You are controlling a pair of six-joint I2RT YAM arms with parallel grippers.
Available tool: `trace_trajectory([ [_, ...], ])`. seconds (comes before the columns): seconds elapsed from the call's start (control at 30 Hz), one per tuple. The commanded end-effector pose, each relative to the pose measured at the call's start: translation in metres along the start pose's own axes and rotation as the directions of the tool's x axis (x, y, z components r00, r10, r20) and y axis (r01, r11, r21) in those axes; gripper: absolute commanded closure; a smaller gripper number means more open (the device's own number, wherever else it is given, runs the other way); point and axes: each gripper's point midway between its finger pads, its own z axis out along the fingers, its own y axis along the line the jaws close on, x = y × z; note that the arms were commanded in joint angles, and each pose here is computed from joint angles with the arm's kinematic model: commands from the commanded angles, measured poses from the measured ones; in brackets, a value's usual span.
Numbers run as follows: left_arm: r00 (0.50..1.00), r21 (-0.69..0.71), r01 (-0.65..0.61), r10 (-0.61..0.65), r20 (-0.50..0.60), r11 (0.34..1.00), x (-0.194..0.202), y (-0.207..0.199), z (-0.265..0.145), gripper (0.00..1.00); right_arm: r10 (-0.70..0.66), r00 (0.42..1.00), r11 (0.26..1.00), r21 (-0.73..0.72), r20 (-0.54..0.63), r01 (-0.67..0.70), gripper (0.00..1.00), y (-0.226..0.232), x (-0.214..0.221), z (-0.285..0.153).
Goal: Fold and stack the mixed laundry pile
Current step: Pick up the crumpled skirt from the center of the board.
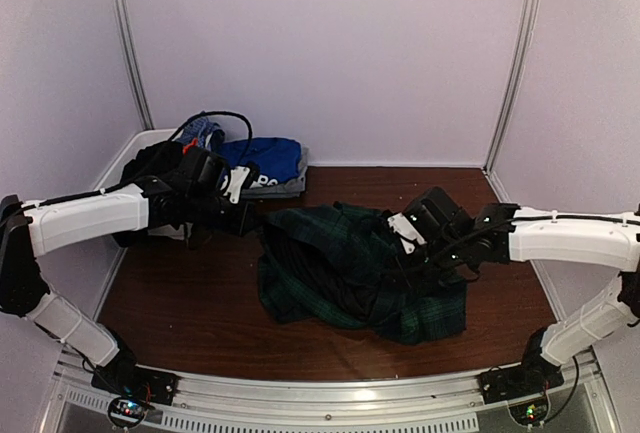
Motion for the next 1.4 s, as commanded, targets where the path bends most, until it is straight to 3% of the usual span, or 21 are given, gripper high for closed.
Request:
trace_trajectory([
  [0.0,0.999,0.021,-0.019,0.018,0.039,1.0,-0.009,-0.005,-0.003,1.0,-0.019,1.0,1.0,0.01,0.005,0.019,0.51,0.003,-0.01,0.002],
  [0.2,0.999,0.022,-0.035,0.034,0.036,0.999,-0.009,-0.006,-0.002,1.0,-0.181,0.983,0.972,-0.145,0.029,0.183,0.51,0.027,-0.002,-0.019],
  [0.33,0.999,0.025,-0.042,0.041,0.031,0.999,-0.007,-0.006,-0.001,1.0,-0.288,0.952,0.945,-0.129,0.101,0.299,0.53,0.024,-0.003,-0.03],
  [0.57,0.999,0.041,-0.045,0.044,0.028,0.998,-0.008,-0.008,0.003,1.0,-0.454,0.884,0.873,-0.145,0.108,0.466,0.57,0.028,0.003,-0.009],
  [0.83,0.998,0.041,-0.053,0.052,0.029,0.998,-0.008,-0.008,0.005,1.0,-0.499,0.86,0.838,-0.191,0.108,0.511,0.57,0.027,0.003,0.0],
  [1.37,0.998,0.031,-0.052,0.052,0.021,0.998,-0.005,-0.005,0.01,1.0,-0.503,0.862,0.829,-0.244,0.067,0.503,0.71,0.019,0.011,0.017],
])
